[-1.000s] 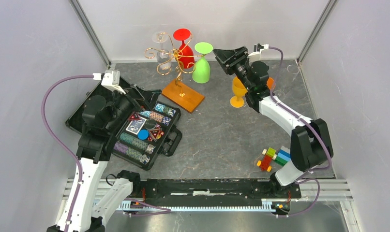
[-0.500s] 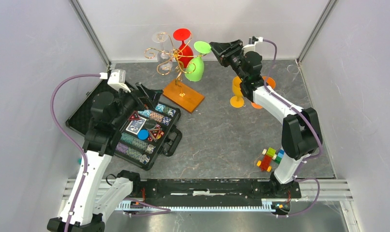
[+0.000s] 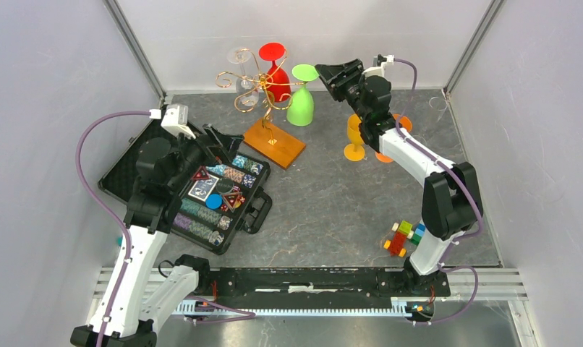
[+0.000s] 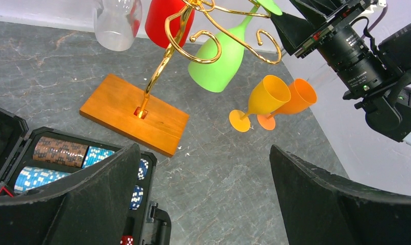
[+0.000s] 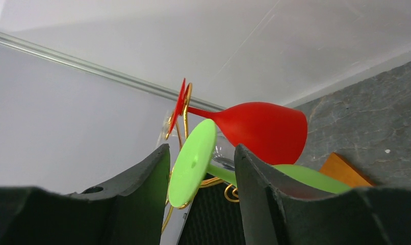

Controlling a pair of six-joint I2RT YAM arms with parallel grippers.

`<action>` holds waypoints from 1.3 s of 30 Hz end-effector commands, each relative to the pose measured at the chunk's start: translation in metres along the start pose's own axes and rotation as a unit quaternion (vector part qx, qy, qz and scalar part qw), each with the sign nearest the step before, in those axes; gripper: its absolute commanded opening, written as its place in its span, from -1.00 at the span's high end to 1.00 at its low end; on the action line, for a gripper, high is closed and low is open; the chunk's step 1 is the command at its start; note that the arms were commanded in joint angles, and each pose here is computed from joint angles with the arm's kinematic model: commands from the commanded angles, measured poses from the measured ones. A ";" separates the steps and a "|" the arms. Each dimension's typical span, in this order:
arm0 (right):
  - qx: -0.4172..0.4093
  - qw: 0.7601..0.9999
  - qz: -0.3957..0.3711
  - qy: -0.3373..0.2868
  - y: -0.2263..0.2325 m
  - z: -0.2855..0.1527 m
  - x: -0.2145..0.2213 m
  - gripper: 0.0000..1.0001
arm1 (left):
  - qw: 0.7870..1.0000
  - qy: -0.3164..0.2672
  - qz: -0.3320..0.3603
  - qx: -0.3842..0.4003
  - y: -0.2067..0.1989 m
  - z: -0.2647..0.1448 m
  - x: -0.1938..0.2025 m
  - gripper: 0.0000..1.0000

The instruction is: Take the wine glass off the wine glass rack

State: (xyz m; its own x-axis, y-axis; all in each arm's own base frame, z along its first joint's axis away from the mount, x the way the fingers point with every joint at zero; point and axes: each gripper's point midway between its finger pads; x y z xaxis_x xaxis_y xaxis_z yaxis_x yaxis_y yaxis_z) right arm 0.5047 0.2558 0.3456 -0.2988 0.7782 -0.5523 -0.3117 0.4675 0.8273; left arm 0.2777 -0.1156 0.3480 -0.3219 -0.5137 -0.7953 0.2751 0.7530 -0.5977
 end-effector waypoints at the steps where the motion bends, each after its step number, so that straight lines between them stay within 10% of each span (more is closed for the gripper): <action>1: -0.082 0.996 0.013 -0.013 0.045 0.004 -0.015 -0.10 | 0.999 -0.024 0.032 0.003 0.000 -0.002 -0.011 -1.00; 39: -0.025 0.999 0.014 0.023 0.045 0.004 -0.016 1.00 | 0.999 -0.021 0.036 -0.018 0.009 0.001 -0.010 -1.00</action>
State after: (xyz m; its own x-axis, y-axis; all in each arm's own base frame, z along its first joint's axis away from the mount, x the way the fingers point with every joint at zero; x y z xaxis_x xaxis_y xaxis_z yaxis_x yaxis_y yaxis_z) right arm 0.5124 0.2801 0.3512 -0.4082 0.7529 -0.5162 -0.3278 0.4068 0.8527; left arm 0.2814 -0.1094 0.3444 -0.3034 -0.4976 -0.8126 0.2562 0.7788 -0.5726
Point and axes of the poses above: each gripper's point midway between its finger pads, its own z axis out along the fingers, its own y axis along the line the jaws close on, x = y × z, and after that the axes turned 11 degrees about -z, right-handed
